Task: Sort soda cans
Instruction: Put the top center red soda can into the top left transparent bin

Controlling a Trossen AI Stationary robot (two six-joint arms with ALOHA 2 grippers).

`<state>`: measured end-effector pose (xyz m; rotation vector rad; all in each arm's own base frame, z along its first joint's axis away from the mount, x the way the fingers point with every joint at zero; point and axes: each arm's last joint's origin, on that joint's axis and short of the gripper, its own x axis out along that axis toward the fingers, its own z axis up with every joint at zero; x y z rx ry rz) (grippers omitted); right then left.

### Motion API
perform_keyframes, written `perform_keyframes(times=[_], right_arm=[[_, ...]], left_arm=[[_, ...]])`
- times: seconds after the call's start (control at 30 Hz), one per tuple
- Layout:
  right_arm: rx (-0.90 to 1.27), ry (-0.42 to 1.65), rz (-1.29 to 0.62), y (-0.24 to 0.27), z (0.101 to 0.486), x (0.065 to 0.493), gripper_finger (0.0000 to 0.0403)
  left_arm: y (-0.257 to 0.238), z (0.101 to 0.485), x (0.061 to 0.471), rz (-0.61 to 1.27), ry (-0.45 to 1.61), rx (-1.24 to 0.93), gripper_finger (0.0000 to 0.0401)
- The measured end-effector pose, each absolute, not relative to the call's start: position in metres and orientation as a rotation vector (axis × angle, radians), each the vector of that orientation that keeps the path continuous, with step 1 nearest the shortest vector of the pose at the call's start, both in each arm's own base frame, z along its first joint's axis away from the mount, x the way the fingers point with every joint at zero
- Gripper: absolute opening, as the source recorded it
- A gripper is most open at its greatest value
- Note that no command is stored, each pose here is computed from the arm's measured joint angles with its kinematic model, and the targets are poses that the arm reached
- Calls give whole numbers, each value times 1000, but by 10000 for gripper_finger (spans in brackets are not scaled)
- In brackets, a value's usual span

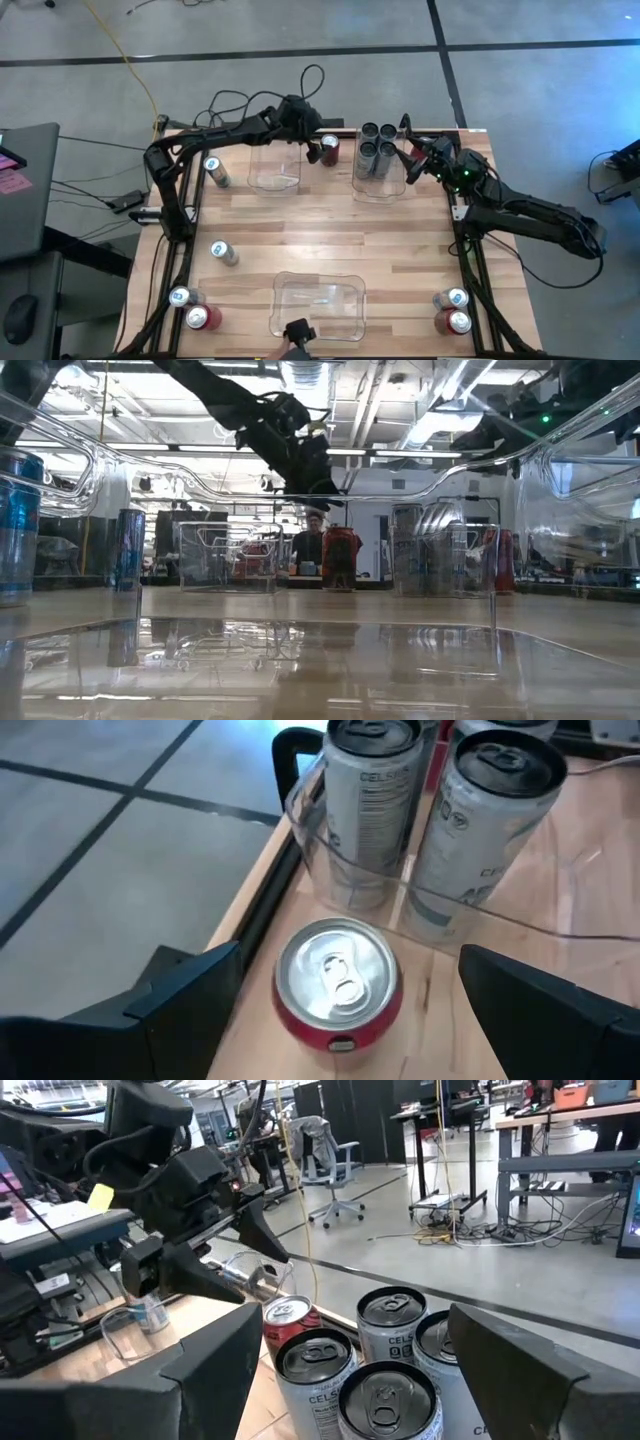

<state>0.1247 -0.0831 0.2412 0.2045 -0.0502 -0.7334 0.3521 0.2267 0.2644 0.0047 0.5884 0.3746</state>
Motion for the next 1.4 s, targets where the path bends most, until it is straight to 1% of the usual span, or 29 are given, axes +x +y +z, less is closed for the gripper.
perform_keyframes(times=[0.23, 0.5, 0.63, 0.87, 1.0, 1.13, 1.3, 1.4], right_arm=[[203, -80, -731, -83, 244, 125, 336], [219, -83, -728, -83, 244, 125, 336], [229, -73, -721, -83, 243, 125, 336], [240, -28, -545, -83, 240, 136, 336], [198, 9, -461, -82, 252, 153, 336], [85, 45, -424, -86, 275, 179, 336], [14, 163, -484, -116, 304, 215, 336], [11, 266, -457, -140, 312, 239, 336]], left_arm=[[233, 267, 348, 392, 596, -8, 367], [228, 264, 349, 373, 632, 14, 367], [227, 261, 347, 369, 674, 0, 361], [226, 259, 347, 360, 690, 14, 356], [219, 256, 347, 327, 742, 30, 355], [213, 251, 345, 300, 808, 18, 355], [210, 245, 339, 292, 893, -30, 355], [208, 242, 335, 281, 938, -49, 355]])
